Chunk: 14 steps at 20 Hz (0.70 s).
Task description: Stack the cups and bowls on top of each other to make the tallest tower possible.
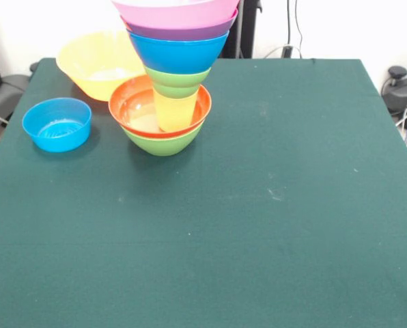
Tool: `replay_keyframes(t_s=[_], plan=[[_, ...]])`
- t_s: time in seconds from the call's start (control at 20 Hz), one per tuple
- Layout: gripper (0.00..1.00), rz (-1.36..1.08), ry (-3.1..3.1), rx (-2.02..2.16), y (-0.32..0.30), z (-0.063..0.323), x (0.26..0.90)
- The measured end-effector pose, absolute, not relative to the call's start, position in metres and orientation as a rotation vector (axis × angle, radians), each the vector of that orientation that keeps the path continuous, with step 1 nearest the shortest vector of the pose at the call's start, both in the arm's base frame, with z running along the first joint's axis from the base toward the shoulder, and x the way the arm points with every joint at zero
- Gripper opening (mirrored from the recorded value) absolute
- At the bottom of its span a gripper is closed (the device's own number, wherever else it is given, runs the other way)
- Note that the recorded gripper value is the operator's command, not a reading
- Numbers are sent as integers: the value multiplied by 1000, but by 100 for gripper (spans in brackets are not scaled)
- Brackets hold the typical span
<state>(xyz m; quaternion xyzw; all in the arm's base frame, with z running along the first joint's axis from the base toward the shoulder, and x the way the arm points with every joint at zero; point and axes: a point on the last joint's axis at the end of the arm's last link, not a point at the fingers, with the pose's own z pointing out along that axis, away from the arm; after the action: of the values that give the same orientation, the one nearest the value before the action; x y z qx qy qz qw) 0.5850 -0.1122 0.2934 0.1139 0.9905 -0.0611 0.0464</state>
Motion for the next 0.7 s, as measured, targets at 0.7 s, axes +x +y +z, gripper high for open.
replay_keyframes(t_s=[0.7], plan=[[0,-154,3097,258,-67,273,564]])
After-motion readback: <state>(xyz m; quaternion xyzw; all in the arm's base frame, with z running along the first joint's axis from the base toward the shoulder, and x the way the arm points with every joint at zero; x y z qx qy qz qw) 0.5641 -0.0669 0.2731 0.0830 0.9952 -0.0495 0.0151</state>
